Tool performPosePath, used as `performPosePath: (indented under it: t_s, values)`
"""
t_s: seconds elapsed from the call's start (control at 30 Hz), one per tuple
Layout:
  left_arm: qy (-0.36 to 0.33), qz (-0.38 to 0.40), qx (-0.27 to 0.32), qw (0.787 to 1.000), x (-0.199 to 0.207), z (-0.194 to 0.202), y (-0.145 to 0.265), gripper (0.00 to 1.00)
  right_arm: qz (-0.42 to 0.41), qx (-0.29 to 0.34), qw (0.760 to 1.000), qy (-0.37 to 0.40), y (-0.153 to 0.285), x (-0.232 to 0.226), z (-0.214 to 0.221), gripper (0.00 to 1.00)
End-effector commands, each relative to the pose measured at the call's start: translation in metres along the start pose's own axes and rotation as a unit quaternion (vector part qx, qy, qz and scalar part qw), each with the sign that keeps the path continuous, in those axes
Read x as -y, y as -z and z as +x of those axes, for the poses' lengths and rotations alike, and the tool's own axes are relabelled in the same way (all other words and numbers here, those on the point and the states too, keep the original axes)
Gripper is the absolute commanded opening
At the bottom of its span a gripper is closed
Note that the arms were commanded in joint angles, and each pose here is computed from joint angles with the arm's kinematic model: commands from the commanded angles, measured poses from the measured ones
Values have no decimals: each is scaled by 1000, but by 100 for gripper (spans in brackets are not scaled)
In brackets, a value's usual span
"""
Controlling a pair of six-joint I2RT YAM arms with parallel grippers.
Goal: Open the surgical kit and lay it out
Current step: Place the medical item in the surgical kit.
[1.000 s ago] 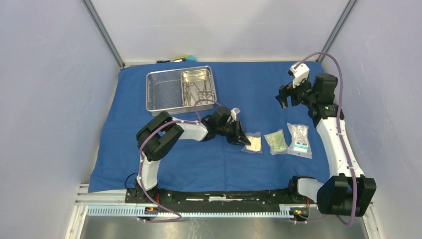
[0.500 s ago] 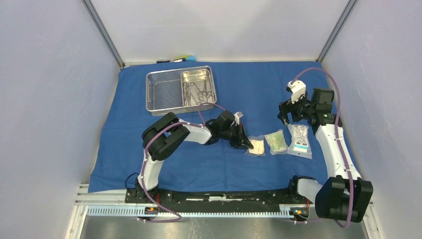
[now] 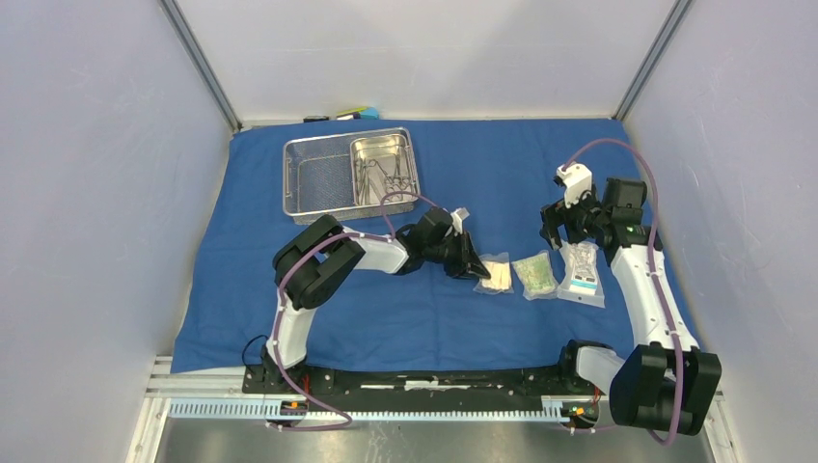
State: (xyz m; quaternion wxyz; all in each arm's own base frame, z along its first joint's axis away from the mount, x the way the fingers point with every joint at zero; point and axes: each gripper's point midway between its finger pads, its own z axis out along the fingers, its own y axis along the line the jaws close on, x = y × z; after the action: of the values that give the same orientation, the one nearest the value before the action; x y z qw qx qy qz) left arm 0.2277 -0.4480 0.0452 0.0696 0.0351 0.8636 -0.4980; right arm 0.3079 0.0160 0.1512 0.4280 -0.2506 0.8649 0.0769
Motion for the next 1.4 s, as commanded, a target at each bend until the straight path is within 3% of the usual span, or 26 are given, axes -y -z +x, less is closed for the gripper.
performPosePath:
  t_s: [0.0, 0.13, 0.3, 0.43, 0.47, 0.5, 0.53, 0.9, 1.03, 1.13, 1.37]
  values:
    - [-22, 14, 3, 1000, 12, -4, -5, 18, 6, -8, 1000, 1, 0, 3, 5, 89]
    - [-16, 10, -1, 1000, 9, -2, -6, 24, 3, -7, 1000, -4, 0, 3, 3, 89]
    - [-30, -22, -14, 999, 7, -3, -4, 46, 3, -5, 1000, 0, 0, 3, 1, 89]
    - [-65, -43, -10, 997, 11, -10, 2, 67, 1, -8, 1000, 0, -1, 3, 3, 89]
    - [-76, -46, -8, 996, 13, -12, 4, 75, 0, -8, 1000, 0, -2, 3, 3, 89]
    - [-85, -49, -4, 995, 15, -14, 7, 92, 0, -7, 1000, 0, -2, 3, 2, 89]
    - [-97, -53, -2, 994, 16, -15, 10, 100, 0, -4, 1000, 0, -2, 4, 1, 89]
    - [-226, -108, 44, 967, 30, -43, 53, 100, 3, 42, 999, 13, 3, 14, -40, 90]
    - [-292, -132, 66, 945, 42, -59, 79, 100, 9, 74, 997, 26, 7, 19, -62, 92]
    - [-365, -174, 98, 910, 50, -79, 111, 100, 6, 91, 995, 33, 5, 19, -76, 93]
    - [-480, -323, 192, 793, 53, -126, 198, 100, 11, 123, 988, 92, -9, 1, -112, 98]
